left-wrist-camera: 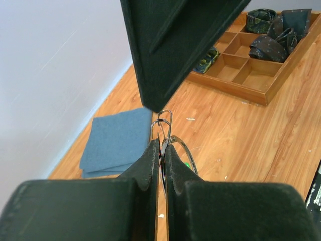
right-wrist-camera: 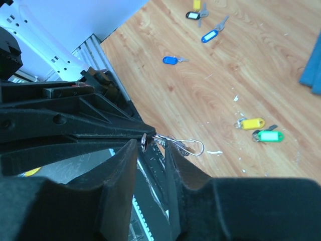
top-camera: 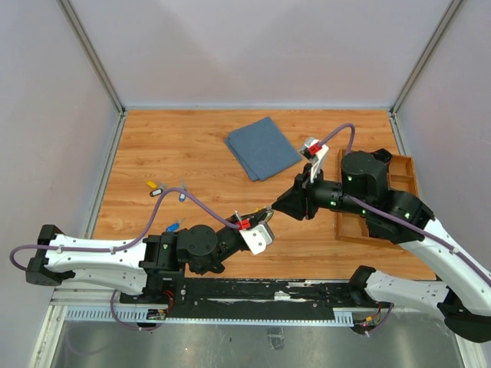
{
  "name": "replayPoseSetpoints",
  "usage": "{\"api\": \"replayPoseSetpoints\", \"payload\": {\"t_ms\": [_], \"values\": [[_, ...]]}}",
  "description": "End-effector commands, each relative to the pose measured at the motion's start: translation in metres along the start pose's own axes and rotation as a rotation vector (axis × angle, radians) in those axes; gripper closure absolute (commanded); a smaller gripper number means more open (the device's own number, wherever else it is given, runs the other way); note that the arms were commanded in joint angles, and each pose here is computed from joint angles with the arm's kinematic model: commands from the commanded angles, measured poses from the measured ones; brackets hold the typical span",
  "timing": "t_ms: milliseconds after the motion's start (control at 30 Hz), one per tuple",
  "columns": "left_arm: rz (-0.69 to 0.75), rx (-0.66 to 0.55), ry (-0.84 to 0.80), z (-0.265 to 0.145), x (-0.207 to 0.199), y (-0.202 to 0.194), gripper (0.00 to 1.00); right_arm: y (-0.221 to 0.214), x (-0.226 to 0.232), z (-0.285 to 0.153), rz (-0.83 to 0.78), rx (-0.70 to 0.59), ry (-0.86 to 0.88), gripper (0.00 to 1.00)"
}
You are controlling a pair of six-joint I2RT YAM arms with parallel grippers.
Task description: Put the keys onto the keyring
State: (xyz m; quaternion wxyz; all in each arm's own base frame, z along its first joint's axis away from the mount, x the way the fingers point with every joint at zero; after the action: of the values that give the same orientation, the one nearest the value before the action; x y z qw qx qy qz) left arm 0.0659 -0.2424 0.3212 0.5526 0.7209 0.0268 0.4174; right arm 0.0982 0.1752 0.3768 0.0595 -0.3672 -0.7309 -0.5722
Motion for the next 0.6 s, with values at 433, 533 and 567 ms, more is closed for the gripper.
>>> {"api": "replayPoseSetpoints", "payload": {"t_ms": [433, 533, 567], "values": [[0.027, 0.010, 0.019, -0.006, 0.007, 0.000, 1.00, -0.012, -0.050, -0.011, 0.073, 0.004, -0.399, 0.63], [0.044, 0.047, 0.044, -0.006, 0.007, -0.004, 0.99, -0.020, -0.073, -0.003, 0.120, 0.037, -0.424, 0.60], [0.048, 0.056, 0.052, -0.006, 0.008, -0.006, 0.99, -0.023, -0.081, 0.001, 0.130, 0.050, -0.429, 0.59]]}}
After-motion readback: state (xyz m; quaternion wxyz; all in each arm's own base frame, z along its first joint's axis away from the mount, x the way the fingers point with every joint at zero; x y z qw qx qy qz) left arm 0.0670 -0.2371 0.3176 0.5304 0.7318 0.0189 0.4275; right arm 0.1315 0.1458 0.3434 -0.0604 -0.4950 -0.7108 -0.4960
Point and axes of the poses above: each gripper's point midway between its finger pads, its own z axis out along the fingers, its own x axis along the line the jaws close on, y = z × x, the point moved 10 cm from there along -z, back along the fingers, and after that the axes turned 8 degrees about z, right-handed, at the moved point
